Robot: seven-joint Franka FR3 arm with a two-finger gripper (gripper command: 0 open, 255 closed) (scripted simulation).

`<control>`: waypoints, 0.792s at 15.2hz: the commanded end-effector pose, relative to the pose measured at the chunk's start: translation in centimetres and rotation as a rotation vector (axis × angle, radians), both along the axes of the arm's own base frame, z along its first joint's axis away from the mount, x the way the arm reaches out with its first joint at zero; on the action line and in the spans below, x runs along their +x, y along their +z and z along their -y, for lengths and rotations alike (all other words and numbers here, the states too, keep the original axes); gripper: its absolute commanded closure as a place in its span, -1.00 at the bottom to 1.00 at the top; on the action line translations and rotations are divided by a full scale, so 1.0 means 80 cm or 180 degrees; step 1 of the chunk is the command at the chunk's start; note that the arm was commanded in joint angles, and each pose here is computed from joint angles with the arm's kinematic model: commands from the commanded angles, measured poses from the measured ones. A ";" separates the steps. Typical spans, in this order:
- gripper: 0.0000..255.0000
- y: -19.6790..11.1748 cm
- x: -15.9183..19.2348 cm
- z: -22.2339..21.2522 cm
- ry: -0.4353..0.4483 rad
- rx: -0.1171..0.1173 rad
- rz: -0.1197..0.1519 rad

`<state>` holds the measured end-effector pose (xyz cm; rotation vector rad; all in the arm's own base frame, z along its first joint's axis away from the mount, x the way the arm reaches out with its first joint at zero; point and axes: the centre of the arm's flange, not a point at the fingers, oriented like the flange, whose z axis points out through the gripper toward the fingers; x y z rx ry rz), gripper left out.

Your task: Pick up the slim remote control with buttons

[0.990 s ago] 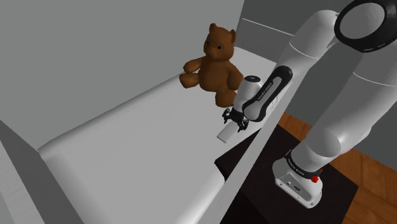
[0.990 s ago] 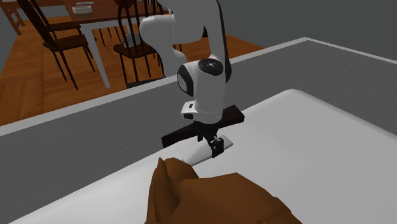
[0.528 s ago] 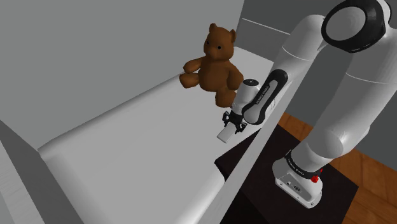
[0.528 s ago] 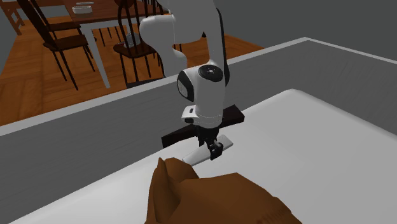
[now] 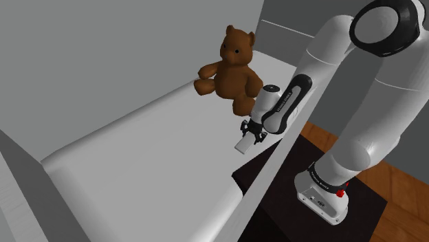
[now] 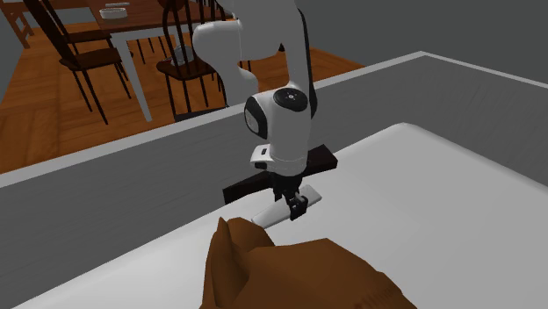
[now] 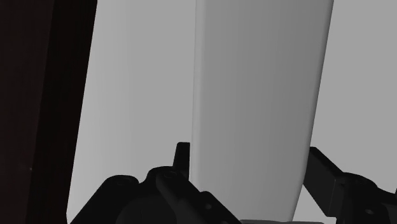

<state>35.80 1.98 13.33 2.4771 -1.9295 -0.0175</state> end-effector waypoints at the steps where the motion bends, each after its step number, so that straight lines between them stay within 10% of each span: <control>1: 1.00 0.010 0.000 0.000 0.0000 0.0000 0.0001; 12: 1.00 0.083 0.000 0.000 0.0000 0.0000 0.0001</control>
